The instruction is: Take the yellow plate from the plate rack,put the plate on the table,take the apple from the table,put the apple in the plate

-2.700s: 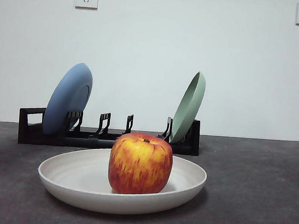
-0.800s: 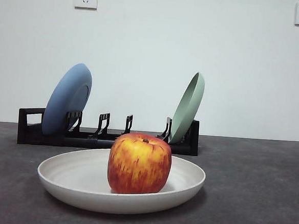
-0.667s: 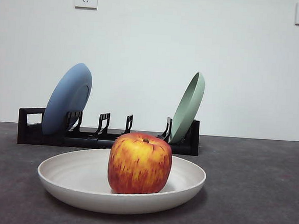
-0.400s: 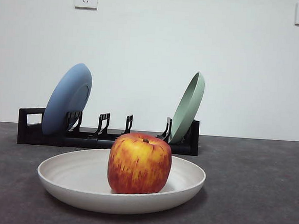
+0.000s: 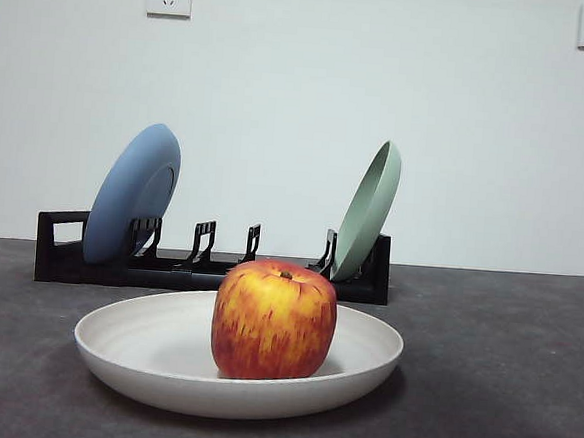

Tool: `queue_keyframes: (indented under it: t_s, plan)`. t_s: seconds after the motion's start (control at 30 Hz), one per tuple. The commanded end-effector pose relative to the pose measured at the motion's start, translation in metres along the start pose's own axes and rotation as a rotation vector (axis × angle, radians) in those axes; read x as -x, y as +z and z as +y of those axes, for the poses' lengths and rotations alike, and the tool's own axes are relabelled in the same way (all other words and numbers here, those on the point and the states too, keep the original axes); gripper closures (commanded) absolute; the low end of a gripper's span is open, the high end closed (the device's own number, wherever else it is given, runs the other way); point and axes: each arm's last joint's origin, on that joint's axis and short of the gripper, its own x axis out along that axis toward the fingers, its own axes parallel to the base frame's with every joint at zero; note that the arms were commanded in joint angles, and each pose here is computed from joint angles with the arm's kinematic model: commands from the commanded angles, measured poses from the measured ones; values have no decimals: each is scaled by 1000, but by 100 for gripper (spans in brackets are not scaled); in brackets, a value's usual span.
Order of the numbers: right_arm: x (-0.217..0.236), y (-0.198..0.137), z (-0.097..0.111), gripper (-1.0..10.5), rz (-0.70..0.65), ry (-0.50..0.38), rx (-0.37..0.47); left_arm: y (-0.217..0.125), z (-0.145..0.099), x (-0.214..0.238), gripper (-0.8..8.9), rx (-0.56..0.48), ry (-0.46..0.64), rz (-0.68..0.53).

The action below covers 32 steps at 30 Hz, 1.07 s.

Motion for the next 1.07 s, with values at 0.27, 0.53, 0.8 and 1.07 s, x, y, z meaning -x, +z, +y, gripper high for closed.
queue_keyframes:
  t_s: [0.27,0.53,0.8,1.07]
  plan:
    - [-3,-84,8,946,84,-53,-101,-3,0,-1,816,7,-2,4]
    - [-6,-115,11,946,159,-48,-109,-3,0,-1,817,7,-1,4]
    - [-5,-122,12,946,229,-45,-143,-3,0,-1,817,7,-1,4]
    - [-5,-122,12,946,230,-50,-143,-3,0,-1,817,7,-1,4]
